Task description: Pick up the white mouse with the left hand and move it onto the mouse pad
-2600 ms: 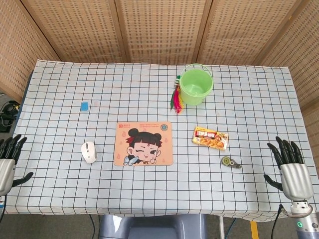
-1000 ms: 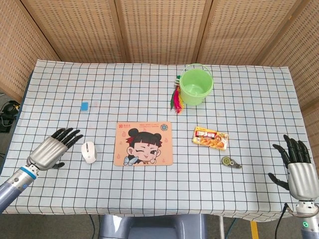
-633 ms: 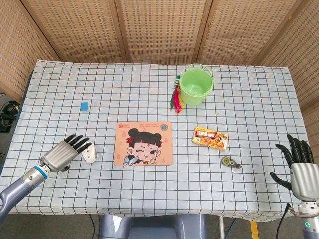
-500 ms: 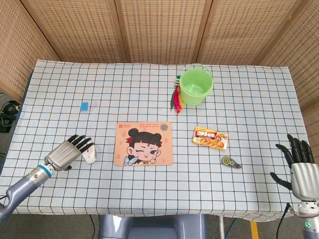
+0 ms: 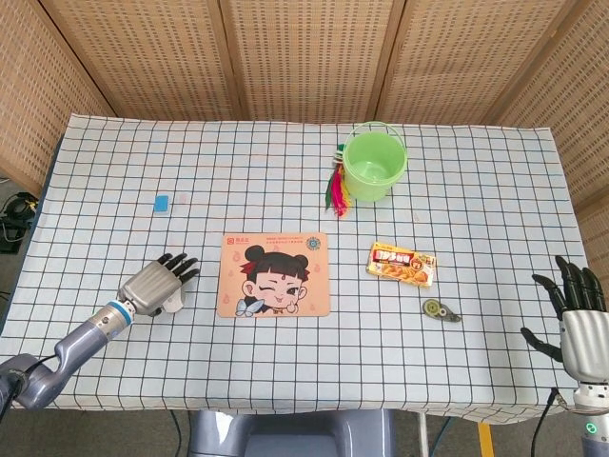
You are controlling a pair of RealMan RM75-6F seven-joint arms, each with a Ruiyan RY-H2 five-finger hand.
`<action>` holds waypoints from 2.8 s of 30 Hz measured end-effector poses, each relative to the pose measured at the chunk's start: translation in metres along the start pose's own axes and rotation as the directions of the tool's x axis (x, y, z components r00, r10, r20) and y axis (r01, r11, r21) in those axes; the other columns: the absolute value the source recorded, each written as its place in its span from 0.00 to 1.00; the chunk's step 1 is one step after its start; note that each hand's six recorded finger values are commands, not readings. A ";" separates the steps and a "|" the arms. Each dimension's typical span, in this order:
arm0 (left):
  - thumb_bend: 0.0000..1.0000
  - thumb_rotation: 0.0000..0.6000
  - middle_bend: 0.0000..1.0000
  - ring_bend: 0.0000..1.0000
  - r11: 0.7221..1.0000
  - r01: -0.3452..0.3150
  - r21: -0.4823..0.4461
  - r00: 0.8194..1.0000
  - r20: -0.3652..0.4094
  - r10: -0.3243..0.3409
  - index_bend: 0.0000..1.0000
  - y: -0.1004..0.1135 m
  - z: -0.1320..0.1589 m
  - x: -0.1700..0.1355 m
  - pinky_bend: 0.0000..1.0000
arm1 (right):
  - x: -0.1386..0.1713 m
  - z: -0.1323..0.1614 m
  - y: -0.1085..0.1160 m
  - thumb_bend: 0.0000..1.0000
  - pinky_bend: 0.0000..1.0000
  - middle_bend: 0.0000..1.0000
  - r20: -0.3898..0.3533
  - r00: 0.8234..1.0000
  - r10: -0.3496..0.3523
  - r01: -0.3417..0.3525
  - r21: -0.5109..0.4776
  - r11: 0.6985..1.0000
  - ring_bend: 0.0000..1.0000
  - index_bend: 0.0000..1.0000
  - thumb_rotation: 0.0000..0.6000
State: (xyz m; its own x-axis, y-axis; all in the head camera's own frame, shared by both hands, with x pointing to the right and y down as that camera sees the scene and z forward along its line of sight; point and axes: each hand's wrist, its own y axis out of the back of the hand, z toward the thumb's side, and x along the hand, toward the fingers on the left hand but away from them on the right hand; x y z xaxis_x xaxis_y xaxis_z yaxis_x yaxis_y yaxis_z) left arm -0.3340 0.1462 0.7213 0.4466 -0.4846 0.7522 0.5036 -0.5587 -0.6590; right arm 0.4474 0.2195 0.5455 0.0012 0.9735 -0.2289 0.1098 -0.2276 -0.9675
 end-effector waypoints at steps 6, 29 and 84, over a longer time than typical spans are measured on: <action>0.21 1.00 0.10 0.12 1.000 0.012 0.001 1.000 0.003 -0.012 0.27 -0.004 0.004 0.003 0.25 | 0.001 -0.002 0.002 0.14 0.00 0.00 0.005 1.000 -0.008 0.008 -0.003 1.000 0.00 0.27 1.00; 0.58 1.00 0.38 0.36 0.981 -0.193 -0.018 0.981 0.025 0.193 0.61 0.038 0.017 0.002 0.45 | 0.000 -0.006 0.002 0.14 0.00 0.00 0.018 1.000 -0.009 0.009 -0.028 1.000 0.00 0.27 1.00; 0.06 1.00 0.00 0.00 0.907 -0.419 -0.042 0.885 -0.243 0.398 0.00 0.088 0.019 -0.052 0.00 | -0.002 -0.015 -0.009 0.14 0.00 0.00 0.044 0.997 0.069 -0.068 -0.004 0.998 0.00 0.18 1.00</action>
State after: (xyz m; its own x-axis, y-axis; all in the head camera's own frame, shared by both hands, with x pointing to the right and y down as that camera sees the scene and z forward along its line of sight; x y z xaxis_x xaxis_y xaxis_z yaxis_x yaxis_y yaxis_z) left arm -0.2989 0.1349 0.6238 0.4154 -0.8146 0.4048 0.2383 -0.3320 -0.9127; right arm 0.4611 0.2201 0.5560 -0.0354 0.9535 -0.2992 0.1136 -0.2937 -0.9491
